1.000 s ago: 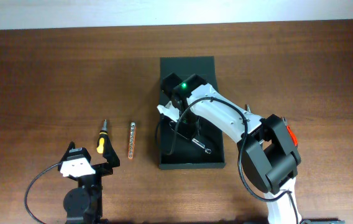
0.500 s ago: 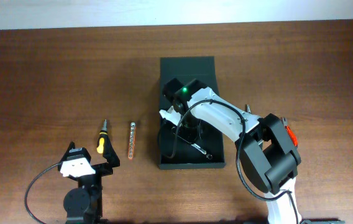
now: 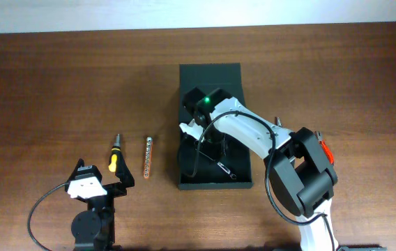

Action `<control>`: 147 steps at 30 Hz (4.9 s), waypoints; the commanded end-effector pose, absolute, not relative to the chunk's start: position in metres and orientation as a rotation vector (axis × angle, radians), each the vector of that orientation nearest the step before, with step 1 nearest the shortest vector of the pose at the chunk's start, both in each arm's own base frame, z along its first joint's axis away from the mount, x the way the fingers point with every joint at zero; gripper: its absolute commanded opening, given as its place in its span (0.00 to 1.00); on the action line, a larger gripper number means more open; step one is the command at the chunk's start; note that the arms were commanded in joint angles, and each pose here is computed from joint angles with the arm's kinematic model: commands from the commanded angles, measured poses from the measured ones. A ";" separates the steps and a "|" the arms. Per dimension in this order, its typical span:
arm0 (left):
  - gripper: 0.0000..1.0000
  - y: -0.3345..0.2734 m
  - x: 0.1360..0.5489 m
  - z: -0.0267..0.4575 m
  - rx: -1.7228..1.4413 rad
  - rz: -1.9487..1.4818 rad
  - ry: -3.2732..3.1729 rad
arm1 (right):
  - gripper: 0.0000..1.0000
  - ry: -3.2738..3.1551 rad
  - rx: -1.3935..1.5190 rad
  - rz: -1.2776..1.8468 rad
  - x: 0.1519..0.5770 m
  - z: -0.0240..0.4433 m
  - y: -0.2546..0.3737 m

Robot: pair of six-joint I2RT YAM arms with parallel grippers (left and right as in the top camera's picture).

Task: Pack container
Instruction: 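Lower the wrench into the box and open the right gripper, then withdraw the right gripper from the box toward the red pliers, then lower the right gripper over the red cutting pliers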

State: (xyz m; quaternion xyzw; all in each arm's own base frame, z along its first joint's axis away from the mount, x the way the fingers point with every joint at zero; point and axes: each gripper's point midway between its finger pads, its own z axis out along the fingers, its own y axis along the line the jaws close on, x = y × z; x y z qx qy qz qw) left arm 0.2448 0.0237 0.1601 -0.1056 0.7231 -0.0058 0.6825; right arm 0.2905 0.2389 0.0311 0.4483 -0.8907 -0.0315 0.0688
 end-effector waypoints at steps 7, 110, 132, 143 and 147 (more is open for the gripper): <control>0.99 0.024 0.245 0.160 -0.242 -0.016 1.617 | 0.83 -2.939 1.305 0.083 0.354 0.130 0.236; 0.99 0.024 0.245 0.160 -0.242 -0.016 1.617 | 0.99 -3.102 -0.033 -0.013 0.288 0.039 -0.135; 0.99 0.024 0.245 0.160 -0.242 -0.016 1.618 | 0.99 -3.043 -0.038 -0.097 0.283 0.016 -0.129; 0.99 0.024 0.245 0.160 -0.242 -0.016 1.617 | 0.99 -3.034 0.027 -0.044 0.286 0.007 -0.133; 0.99 0.024 0.245 0.160 -0.242 -0.016 1.617 | 0.99 -3.055 0.078 -0.046 0.291 0.007 -0.134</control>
